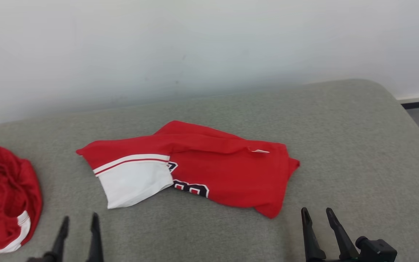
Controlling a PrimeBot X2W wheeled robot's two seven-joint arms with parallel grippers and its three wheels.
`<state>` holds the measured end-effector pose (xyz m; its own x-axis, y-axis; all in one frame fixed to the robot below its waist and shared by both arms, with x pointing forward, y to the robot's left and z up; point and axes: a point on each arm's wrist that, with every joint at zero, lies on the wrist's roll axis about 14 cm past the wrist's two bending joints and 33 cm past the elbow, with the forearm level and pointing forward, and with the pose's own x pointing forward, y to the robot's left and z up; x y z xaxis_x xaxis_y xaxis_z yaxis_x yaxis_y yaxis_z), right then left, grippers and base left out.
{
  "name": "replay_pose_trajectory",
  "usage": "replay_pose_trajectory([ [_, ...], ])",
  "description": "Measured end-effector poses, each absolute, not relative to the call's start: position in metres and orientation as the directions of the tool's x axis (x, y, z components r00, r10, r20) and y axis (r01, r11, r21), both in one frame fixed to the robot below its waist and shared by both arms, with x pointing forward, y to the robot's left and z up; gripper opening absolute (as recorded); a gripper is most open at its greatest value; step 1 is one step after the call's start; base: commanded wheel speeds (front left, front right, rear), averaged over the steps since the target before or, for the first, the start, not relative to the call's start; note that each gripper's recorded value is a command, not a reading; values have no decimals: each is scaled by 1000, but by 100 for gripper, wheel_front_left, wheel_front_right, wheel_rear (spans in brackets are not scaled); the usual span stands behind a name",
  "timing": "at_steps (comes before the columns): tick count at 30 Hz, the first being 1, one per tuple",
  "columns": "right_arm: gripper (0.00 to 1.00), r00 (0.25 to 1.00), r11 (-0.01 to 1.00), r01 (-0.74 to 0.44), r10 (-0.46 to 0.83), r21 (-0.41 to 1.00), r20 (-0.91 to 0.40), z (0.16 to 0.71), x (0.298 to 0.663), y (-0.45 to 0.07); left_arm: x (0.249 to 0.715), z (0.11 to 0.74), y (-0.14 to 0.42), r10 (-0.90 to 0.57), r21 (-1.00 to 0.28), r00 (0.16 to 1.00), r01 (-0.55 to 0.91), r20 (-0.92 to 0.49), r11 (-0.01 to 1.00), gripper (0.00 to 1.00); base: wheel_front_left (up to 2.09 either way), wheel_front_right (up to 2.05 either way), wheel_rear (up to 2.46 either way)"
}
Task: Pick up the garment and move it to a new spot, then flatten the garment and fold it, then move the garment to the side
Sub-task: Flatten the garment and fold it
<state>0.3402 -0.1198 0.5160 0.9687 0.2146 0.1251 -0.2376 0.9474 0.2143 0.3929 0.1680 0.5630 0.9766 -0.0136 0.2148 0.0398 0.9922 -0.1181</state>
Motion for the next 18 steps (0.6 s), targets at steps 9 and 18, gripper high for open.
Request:
replay_pose_trajectory([
  [9,100,972,924,-225,233,310,9,480,364,-110,361,549,163,16,-152,981,14,192,988,100,0,0,0],
  [18,100,974,899,-179,218,401,-55,467,405,-105,346,546,161,12,-131,982,14,191,991,100,0,0,0],
])
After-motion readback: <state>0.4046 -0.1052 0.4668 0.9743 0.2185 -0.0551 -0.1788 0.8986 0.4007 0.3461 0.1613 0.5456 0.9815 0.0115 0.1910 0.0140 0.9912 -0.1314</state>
